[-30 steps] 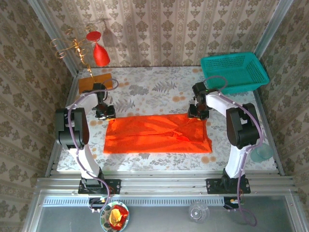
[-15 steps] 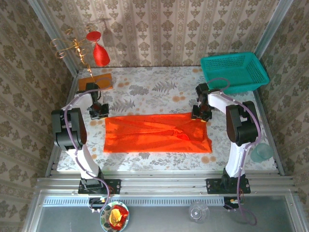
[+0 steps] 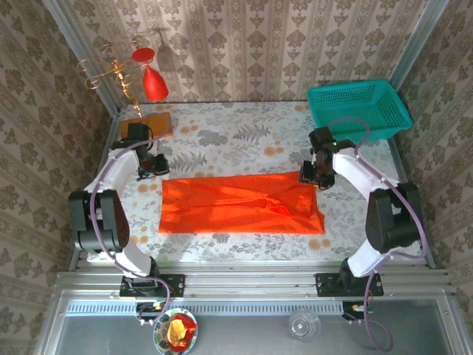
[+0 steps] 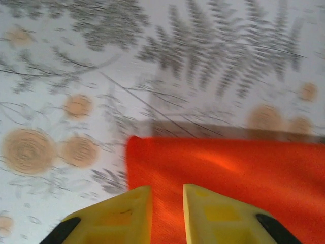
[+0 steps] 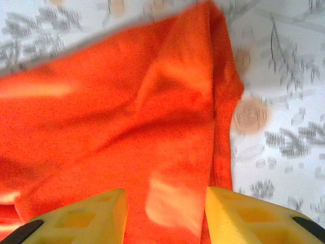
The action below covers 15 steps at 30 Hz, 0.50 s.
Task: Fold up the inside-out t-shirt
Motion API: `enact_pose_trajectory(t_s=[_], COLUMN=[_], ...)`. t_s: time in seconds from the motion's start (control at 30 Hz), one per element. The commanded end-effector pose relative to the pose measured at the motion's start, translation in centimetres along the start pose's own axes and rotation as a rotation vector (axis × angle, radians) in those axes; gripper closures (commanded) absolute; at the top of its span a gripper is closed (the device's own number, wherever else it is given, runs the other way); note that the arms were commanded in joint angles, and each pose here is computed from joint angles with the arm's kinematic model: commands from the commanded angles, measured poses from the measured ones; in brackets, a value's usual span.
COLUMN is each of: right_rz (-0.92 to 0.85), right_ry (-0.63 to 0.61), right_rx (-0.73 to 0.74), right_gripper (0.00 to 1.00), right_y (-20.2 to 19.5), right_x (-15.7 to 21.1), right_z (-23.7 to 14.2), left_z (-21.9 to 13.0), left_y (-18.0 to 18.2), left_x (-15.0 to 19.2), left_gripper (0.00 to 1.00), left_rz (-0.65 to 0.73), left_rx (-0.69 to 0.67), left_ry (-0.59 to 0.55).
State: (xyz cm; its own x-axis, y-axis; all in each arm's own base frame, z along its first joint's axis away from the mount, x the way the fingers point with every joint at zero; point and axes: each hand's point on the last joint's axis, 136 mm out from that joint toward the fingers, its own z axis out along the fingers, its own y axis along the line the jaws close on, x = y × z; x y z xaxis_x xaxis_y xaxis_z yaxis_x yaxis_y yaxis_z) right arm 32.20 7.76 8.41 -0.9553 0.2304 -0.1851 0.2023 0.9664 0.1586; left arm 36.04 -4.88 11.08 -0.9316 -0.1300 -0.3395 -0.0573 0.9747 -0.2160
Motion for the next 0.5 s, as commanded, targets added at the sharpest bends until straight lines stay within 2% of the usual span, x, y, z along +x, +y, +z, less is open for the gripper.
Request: enact_pose_trajectory(t_s=[0.0, 0.17, 0.3, 0.47], right_rz=[0.028, 0.02, 0.028, 0.044], right_ry=[0.118, 0.17, 0.187, 0.209], right_rx=[-0.011, -0.031, 0.049, 0.047], right_gripper=[0.55, 0.56, 0.56, 0.64], right_y=[-0.1, 0.6, -0.9, -0.9], right_x=[4.9, 8.1, 8.7, 9.2], right_z=[0.9, 1.8, 3.0, 4.5], left_z=[1.1, 3.4, 4.9, 5.8], left_y=[-2.5, -2.6, -1.7, -0.2], left_x=[4.4, 8.6, 10.4, 11.0], left_gripper=[0.82, 0.93, 0.94, 0.94], left_rz=[0.008, -0.014, -0.032, -0.047], left_rx=[0.075, 0.097, 0.074, 0.017], left_ry=[0.107, 0.193, 0.246, 0.272])
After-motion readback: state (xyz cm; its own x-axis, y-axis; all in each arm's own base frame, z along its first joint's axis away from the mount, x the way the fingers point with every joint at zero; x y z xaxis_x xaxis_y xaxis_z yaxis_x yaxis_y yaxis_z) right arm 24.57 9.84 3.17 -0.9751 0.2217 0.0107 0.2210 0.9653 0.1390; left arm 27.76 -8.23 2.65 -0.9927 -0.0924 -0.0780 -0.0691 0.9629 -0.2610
